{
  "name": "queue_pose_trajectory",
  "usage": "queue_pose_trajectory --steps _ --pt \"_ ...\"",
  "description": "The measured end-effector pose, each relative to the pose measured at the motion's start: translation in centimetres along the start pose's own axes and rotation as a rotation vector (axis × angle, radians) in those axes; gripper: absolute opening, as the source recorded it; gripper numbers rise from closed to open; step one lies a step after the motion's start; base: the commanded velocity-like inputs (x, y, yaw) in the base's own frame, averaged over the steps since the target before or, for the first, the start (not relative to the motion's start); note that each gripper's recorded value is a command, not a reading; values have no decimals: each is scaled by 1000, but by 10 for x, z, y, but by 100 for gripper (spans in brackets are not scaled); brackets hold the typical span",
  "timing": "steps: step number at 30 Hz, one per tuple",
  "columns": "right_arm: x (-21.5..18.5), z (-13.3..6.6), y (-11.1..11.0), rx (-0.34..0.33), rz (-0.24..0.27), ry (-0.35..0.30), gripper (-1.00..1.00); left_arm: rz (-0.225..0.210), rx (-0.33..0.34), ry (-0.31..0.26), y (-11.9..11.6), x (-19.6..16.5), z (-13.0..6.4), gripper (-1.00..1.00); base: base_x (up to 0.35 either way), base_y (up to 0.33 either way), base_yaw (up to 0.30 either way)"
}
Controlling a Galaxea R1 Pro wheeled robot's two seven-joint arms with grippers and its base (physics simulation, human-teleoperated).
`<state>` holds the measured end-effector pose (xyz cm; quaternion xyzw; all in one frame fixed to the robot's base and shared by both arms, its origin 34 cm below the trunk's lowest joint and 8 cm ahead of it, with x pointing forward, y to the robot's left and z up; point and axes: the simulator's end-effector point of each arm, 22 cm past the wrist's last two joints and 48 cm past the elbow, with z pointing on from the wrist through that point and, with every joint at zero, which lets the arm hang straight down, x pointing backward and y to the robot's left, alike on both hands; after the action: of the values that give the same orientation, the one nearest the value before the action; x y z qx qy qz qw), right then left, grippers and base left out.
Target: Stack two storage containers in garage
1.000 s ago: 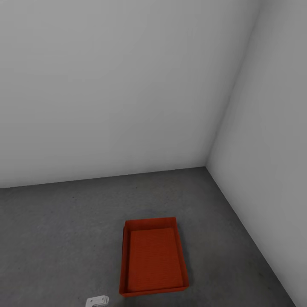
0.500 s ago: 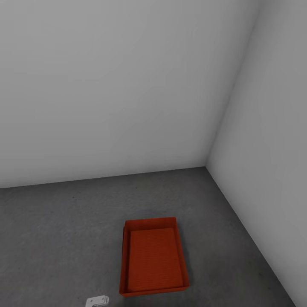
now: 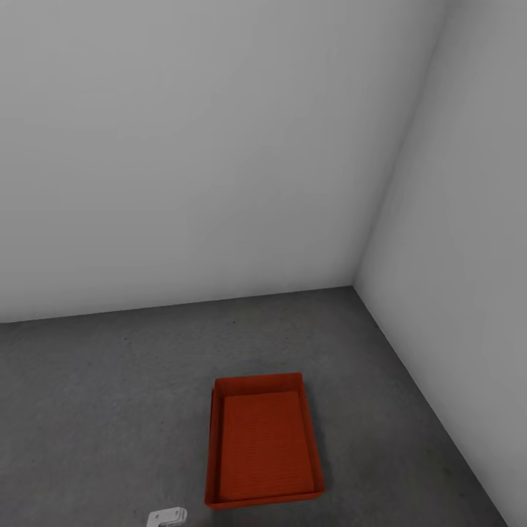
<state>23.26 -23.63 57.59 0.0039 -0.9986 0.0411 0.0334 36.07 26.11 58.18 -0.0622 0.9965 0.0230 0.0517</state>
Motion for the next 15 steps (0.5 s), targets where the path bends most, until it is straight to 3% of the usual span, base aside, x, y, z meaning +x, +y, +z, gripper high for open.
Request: queue_pose_trajectory --steps 15 --pt "0 0 -3 4 -1 -1 100 0 0 0 0 0 0 100 0 0 0"
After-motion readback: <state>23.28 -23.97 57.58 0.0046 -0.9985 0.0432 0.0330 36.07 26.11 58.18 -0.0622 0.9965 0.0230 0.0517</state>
